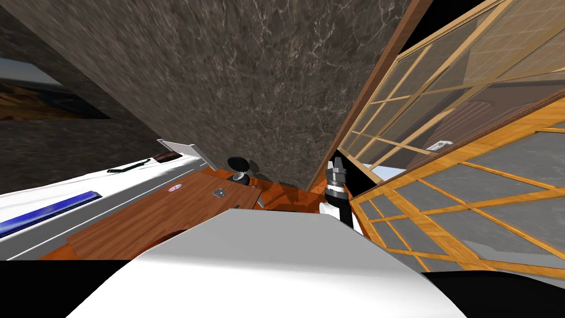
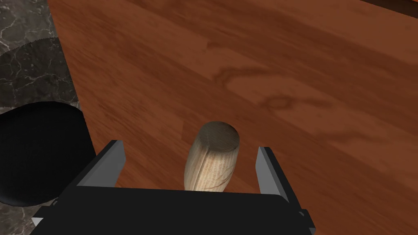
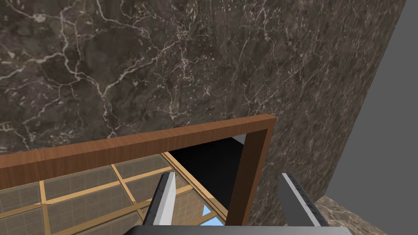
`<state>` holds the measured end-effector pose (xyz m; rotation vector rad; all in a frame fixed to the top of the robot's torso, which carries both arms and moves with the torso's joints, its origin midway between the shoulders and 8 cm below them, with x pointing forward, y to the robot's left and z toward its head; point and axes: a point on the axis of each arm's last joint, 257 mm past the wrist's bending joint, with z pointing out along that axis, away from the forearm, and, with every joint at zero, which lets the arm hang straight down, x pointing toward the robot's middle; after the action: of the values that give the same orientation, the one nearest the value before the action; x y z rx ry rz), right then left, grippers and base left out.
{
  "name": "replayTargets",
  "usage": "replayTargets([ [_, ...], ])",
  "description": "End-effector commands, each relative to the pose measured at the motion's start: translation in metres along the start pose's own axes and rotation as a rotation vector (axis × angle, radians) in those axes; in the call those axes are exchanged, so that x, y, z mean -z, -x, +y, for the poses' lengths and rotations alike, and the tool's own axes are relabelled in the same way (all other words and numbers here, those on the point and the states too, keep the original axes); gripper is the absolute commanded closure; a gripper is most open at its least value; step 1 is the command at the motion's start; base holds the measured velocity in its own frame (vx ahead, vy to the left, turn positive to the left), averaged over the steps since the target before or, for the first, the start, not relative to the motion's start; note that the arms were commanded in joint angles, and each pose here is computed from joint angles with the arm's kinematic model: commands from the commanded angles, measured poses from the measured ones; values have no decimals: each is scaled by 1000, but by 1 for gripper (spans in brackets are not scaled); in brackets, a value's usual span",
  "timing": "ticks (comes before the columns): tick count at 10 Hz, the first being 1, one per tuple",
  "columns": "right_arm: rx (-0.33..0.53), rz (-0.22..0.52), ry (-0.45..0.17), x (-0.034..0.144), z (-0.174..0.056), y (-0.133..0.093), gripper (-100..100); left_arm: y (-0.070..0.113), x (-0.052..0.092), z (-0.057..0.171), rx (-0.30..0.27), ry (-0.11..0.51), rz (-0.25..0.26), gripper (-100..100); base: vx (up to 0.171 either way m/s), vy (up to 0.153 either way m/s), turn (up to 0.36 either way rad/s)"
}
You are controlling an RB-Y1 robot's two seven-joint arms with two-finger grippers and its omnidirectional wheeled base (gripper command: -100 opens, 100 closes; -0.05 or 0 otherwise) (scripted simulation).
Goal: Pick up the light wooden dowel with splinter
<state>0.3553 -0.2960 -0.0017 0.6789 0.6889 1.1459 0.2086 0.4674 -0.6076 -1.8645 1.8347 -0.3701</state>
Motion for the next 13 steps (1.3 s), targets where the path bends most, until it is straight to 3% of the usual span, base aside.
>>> replayTargets([
  [1, 0, 0, 0, 0, 0, 0, 0, 5, -3, 5, -4, 21, -9, -100, -7, 39, -89],
  [8, 0, 0, 0, 0, 0, 0, 0, 35, 1, 36, -18, 126, -72, -100, -6, 26, -94],
  [11, 0, 0, 0, 0, 0, 0, 0, 38, 2, 38, -20, 133, -77, -100, -2, 11, -26],
  [12, 0, 0, 0, 0, 0, 0, 0, 38, 2, 38, -20, 134, -78, 0, 0, 0, 0],
  [13, 0, 0, 0, 0, 0, 0, 0, 31, -2, 37, -20, 129, -80, -100, 1, 29, 0],
])
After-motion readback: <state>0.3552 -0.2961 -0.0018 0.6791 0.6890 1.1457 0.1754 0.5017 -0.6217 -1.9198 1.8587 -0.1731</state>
